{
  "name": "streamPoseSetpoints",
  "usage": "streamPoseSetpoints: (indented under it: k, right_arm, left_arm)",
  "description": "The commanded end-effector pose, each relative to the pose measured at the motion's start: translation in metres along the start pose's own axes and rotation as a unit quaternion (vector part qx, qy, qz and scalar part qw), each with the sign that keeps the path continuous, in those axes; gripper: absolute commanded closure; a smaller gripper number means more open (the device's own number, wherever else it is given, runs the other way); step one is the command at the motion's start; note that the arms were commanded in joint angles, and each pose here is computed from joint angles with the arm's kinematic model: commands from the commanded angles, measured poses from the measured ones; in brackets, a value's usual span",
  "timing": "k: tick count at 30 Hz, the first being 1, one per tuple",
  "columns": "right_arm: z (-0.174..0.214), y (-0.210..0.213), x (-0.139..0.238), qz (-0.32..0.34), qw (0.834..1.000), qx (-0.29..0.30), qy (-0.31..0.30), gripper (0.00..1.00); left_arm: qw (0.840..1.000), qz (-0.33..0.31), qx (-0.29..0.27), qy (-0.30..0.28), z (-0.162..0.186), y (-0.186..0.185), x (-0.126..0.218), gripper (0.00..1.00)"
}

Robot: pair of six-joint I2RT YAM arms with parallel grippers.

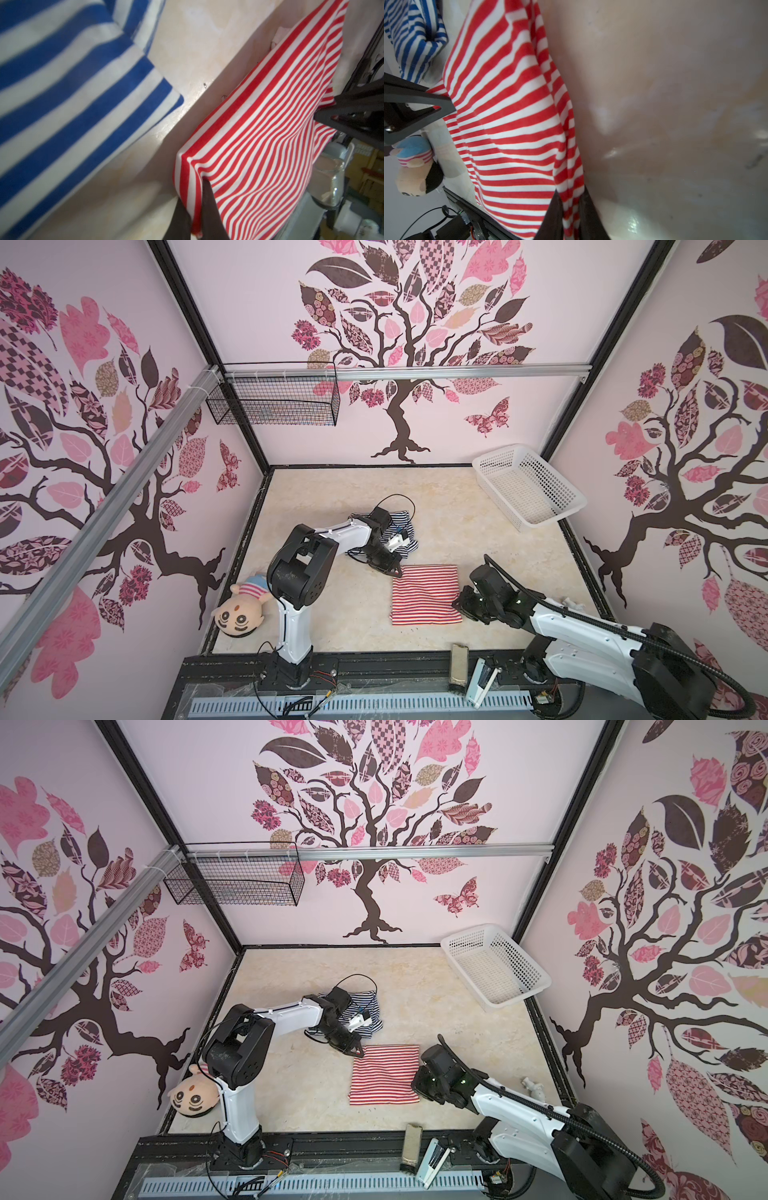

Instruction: Fold and stack the tank tops

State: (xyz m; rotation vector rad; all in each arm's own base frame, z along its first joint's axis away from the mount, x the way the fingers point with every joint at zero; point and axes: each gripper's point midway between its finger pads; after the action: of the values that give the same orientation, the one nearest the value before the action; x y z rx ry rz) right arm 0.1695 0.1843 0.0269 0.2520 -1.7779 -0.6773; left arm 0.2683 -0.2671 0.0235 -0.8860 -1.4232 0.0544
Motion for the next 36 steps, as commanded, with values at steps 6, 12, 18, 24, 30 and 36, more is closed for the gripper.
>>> streamPoseSetpoints:
  k: [6, 12, 18, 24, 30, 36]
  right_arm:
    - [-0.017, 0.023, 0.016, -0.036, 0.999, 0.006, -0.04, 1.0]
    - [-0.028, 0.041, 0.035, -0.046, 0.997, 0.019, -0.06, 1.0]
    - [-0.035, 0.055, 0.042, -0.053, 0.996, 0.029, -0.067, 1.0]
    - [-0.05, 0.079, 0.05, -0.061, 0.994, 0.048, -0.081, 1.0]
    - [-0.074, 0.117, 0.042, -0.062, 0.991, 0.081, -0.086, 1.0]
    - [-0.106, 0.16, 0.015, -0.06, 0.989, 0.11, -0.081, 1.0]
  left_arm:
    - [0.999, 0.035, -0.019, -0.012, -0.008, -0.023, 0.018, 1.0]
    - [0.998, 0.041, -0.036, -0.039, -0.016, -0.038, 0.043, 1.0]
    - [0.996, 0.046, -0.039, -0.072, -0.025, -0.046, 0.073, 1.0]
    - [0.992, 0.042, -0.032, -0.113, -0.041, -0.04, 0.109, 1.0]
    - [0.99, 0.005, -0.029, -0.141, -0.058, -0.018, 0.14, 1.0]
    - [0.983, -0.046, -0.012, -0.175, -0.075, 0.021, 0.166, 1.0]
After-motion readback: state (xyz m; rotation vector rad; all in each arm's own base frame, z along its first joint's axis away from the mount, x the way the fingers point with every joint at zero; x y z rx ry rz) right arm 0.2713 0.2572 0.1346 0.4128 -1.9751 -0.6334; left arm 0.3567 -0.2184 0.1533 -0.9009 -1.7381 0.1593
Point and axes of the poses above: each gripper's point midway between its finger pads, its own x axis back along the fingers, its own y axis along the line the jaws close on, z = x × y, and after that the axes turned 7 degrees about x, right-handed
